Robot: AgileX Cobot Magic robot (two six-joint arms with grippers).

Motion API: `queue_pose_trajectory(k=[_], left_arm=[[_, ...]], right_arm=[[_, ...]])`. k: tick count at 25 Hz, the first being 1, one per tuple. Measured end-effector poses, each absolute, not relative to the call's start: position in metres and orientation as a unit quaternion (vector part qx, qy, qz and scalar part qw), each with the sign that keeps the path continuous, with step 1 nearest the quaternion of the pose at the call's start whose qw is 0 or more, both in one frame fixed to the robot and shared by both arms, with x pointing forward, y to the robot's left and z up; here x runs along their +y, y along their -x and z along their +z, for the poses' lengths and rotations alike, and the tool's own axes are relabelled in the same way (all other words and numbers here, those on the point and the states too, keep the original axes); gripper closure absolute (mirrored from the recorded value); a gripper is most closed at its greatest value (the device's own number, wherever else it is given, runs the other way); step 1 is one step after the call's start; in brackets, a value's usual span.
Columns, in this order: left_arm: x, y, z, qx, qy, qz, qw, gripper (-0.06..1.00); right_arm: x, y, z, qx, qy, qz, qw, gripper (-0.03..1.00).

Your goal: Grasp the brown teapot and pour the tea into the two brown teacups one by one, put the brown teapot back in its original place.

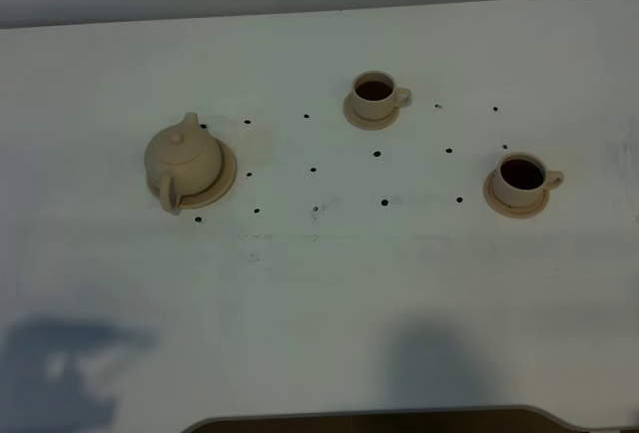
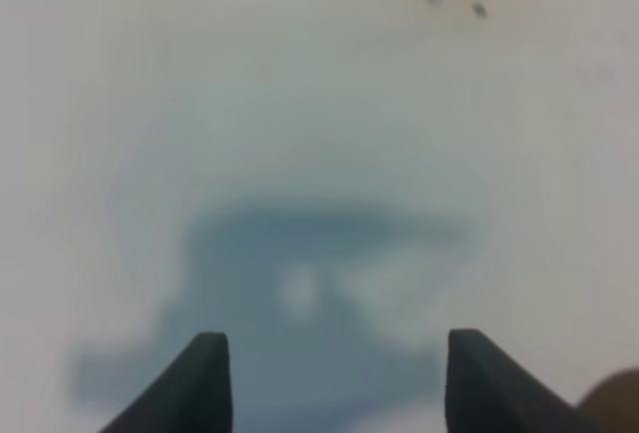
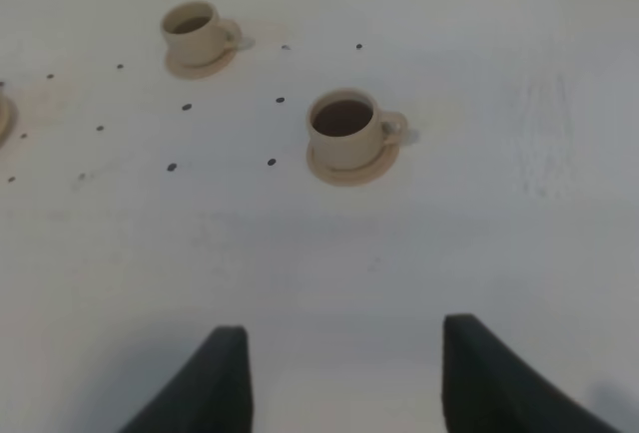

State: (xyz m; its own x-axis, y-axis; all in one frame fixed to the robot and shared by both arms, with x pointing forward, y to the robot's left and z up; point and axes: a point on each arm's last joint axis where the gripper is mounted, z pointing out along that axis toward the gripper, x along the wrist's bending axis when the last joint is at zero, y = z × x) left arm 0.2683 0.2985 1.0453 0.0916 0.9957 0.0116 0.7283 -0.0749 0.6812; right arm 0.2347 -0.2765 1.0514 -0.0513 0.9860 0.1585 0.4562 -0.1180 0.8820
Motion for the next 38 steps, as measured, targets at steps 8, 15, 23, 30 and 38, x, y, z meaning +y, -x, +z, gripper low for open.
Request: queue_pose_trajectory(k=[8,15,23,30,38], left_arm=[[0.299,-0.242,1.048,0.62,-0.645,0.316,0.316,0.43],[0.298,-0.228,1.047,0.613,-0.623,0.349,0.338,0.43],[0.298,-0.228,1.047,0.612,-0.623,0.351,0.338,0.43],[0.298,-0.228,1.047,0.612,-0.623,0.351,0.338,0.43],[0.298,-0.228,1.047,0.612,-0.623,0.351,0.338,0.43]], right_arm=[[-0.276,-0.235,1.051,0.587,-0.615,0.426,0.311,0.52],[-0.276,-0.235,1.051,0.587,-0.615,0.426,0.311,0.52],[-0.276,-0.235,1.051,0.587,-0.615,0.426,0.311,0.52],[-0.276,-0.235,1.051,0.587,-0.615,0.426,0.311,0.52],[-0.276,-0.235,1.051,0.587,-0.615,0.426,0.311,0.52]])
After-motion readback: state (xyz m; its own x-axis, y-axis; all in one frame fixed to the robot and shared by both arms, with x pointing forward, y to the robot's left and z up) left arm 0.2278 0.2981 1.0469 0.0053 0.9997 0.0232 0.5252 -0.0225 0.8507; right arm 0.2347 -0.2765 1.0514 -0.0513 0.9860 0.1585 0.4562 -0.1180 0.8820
